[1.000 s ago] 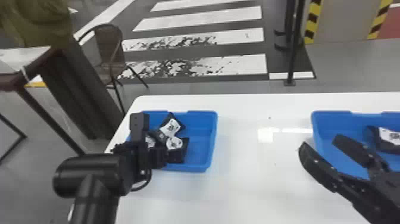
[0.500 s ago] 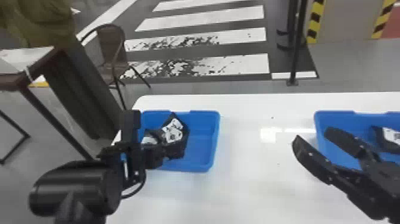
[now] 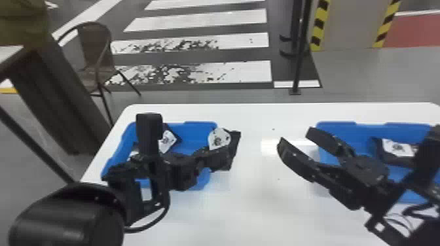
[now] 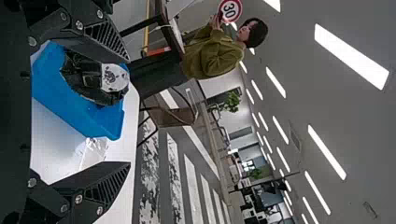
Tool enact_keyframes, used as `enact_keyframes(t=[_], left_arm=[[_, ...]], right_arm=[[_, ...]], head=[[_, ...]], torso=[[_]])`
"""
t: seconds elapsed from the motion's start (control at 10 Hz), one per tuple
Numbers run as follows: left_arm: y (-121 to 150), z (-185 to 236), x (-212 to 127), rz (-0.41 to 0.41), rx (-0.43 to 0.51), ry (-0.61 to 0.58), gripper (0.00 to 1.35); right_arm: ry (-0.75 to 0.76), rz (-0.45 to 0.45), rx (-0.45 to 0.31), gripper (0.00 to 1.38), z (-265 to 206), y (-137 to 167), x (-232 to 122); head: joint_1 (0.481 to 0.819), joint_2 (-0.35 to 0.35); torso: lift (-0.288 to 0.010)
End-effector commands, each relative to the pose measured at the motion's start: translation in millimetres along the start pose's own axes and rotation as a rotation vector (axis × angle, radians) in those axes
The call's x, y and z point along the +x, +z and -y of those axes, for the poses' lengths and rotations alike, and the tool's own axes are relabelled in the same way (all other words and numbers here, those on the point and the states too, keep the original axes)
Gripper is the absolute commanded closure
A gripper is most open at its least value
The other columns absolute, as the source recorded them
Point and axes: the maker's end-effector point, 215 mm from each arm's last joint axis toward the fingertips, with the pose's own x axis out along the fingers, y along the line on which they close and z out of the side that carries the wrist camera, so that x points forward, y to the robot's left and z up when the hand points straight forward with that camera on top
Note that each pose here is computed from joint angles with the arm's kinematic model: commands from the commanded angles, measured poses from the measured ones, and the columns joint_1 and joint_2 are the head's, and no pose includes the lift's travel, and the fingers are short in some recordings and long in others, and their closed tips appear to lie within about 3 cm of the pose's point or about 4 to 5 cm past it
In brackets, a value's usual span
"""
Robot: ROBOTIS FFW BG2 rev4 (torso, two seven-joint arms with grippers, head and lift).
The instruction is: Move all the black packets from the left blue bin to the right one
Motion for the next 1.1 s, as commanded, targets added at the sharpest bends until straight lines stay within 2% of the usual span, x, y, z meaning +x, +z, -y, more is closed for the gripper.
enact_keyframes(t=[0.0,0.2,0.4,0.5,0.7,0.9,1.0], left_arm=[[4,53,13,0.012,0.014,-0.122,1.21],[11,97,20,0.028,0.032,-0.220,1.21],[19,121,23,0.045,0.046,-0.276,1.21],[22,127,23,0.054,0.052,-0.291,1.21],[30,130,23,0.072,0.060,-0.296,1.21],[35,130,24,0.084,0.068,-0.295,1.21],[35,128,24,0.084,0.070,-0.290,1.21]], right_arm=[[-0.014,0.006,-0.019,0.26,19,5,12],[-0.016,0.010,-0.022,0.26,30,10,20],[-0.016,0.008,-0.020,0.26,38,11,28],[-0.017,0.007,-0.018,0.34,42,11,30],[0.014,-0.025,0.028,0.75,34,1,32],[0.052,-0.030,0.071,1.30,22,-4,35],[0.069,-0.027,0.081,1.28,18,-4,34]], head=[[0.695,0.120],[0.695,0.020],[0.695,-0.026],[0.695,-0.041],[0.695,-0.058],[0.695,-0.049],[0.695,-0.042]], torso=[[-0.140],[-0.140],[-0.140],[-0.140],[-0.140],[-0.140],[-0.140]])
